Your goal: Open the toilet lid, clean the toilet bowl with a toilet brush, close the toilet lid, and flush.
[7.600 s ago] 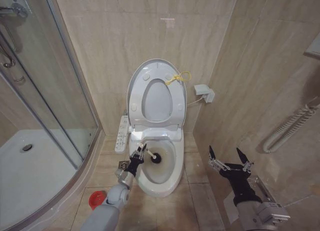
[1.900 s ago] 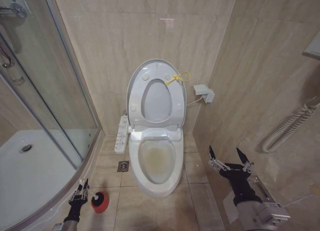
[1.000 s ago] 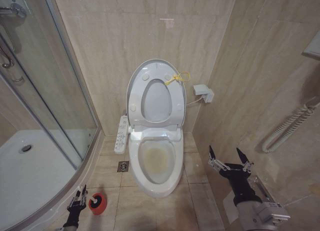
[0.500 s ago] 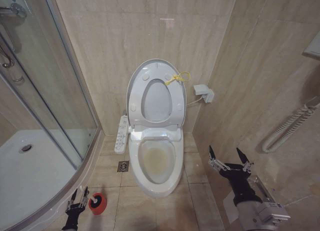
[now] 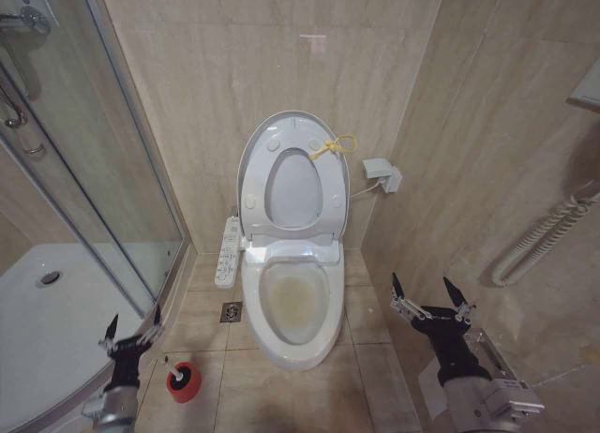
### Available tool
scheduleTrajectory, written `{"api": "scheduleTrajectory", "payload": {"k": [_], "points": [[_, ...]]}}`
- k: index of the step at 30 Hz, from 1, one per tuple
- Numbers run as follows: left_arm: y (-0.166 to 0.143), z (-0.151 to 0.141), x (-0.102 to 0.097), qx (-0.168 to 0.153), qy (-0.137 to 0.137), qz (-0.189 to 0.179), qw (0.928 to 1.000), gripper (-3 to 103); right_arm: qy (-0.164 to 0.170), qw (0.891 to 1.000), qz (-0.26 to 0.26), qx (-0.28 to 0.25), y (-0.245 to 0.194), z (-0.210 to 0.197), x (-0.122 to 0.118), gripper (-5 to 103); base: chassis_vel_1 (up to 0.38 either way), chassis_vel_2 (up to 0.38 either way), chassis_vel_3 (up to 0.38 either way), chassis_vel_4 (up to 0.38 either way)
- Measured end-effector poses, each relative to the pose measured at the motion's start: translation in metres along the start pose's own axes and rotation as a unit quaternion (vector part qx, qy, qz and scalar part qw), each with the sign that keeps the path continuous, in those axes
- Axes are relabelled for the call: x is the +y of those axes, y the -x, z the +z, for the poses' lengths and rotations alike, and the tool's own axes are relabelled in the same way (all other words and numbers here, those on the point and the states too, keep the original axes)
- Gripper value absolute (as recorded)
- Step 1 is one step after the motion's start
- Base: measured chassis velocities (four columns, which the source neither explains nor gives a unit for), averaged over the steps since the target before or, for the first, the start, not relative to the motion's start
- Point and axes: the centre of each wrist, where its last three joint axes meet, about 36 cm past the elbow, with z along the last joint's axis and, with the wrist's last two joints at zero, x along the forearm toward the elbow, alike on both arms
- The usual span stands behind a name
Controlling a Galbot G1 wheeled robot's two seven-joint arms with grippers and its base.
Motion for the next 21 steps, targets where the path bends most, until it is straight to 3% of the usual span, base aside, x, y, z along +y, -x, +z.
{"api": "scheduleTrajectory", "payload": {"k": [2,5,6,11,15,21], "points": [[0.0,-0.016,-0.008,-0.002,-0.003,0.007,1.0,100,0.0,1.0,0.0,0.0,0.0,0.0,0.0,100,0.0,0.0,0.0,0.0],[-0.01,-0.071,-0.036,0.021,0.005,0.019,0.9996,100,0.0,1.0,0.0,0.0,0.0,0.0,0.0,100,0.0,0.0,0.0,0.0],[-0.01,-0.071,-0.036,0.021,0.005,0.019,0.9996,100,0.0,1.0,0.0,0.0,0.0,0.0,0.0,100,0.0,0.0,0.0,0.0],[-0.031,-0.126,-0.067,0.035,-0.005,0.048,0.9982,100,0.0,1.0,0.0,0.0,0.0,0.0,0.0,100,0.0,0.0,0.0,0.0],[-0.046,-0.144,-0.074,0.031,0.002,0.074,0.9968,100,0.0,1.0,0.0,0.0,0.0,0.0,0.0,100,0.0,0.0,0.0,0.0],[-0.059,-0.169,-0.08,0.021,0.006,0.079,0.9966,100,0.0,1.0,0.0,0.0,0.0,0.0,0.0,100,0.0,0.0,0.0,0.0]]}}
